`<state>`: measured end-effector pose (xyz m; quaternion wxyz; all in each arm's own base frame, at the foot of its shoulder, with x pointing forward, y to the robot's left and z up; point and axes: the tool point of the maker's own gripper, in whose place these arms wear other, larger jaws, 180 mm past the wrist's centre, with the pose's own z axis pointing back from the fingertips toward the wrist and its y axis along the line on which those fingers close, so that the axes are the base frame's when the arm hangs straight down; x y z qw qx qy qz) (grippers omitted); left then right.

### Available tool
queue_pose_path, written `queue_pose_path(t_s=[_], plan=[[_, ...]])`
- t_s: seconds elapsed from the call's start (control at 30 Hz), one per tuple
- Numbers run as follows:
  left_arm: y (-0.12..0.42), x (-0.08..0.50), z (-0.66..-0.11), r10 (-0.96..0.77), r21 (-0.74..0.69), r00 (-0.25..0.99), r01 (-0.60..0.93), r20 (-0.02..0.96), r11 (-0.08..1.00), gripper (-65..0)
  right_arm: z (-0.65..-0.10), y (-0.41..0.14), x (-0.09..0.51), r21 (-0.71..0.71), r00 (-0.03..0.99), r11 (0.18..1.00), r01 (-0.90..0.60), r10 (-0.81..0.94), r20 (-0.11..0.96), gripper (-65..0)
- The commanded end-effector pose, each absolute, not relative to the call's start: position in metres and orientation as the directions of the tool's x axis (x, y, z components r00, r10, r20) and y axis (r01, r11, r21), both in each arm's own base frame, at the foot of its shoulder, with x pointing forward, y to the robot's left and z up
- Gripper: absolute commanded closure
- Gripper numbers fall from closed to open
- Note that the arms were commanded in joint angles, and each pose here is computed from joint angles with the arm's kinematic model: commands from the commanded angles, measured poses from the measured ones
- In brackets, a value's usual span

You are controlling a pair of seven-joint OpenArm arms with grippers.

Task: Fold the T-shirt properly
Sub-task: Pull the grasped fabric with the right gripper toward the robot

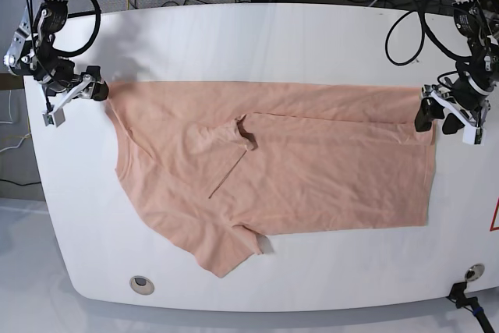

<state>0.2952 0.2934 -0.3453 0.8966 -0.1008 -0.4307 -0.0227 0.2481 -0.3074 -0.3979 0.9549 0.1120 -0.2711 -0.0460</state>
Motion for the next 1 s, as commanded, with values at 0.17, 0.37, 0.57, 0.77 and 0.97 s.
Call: queue_pose_path(t_s=[0.17, 0.37, 0.57, 0.77, 0.97], plan=[[0.300, 0.300, -0.330, 0.023, -0.121, 0.566, 0.135, 0.824, 0.983, -42.2, -0.381, -0.285, 0.259, 0.217, 0.814, 0.975, -0.046, -0.089, 0.574, -39.6], [0.304, 0.295, -0.334, -0.001, -0.087, 0.562, 0.129, 0.827, 0.988, -42.4, -0.381, -0.286, 0.264, 0.095, 0.798, 0.994, -0.056, -0.013, 0.602, -39.6], [0.306, 0.294, -0.337, -0.015, -0.070, 0.571, 0.126, 0.821, 0.989, -42.4, -0.400, -0.282, 0.262, 0.076, 0.811, 0.992, -0.097, 0.034, 0.585, -39.6], [0.306, 0.293, -0.337, -0.015, -0.070, 0.573, 0.126, 0.820, 0.989, -42.4, -0.411, -0.281, 0.258, 0.102, 0.822, 0.991, -0.084, 0.011, 0.570, -39.5], [0.308, 0.294, -0.336, -0.016, -0.066, 0.570, 0.124, 0.821, 0.990, -42.3, -0.412, -0.276, 0.260, 0.115, 0.819, 0.990, -0.083, 0.002, 0.574, -28.8]])
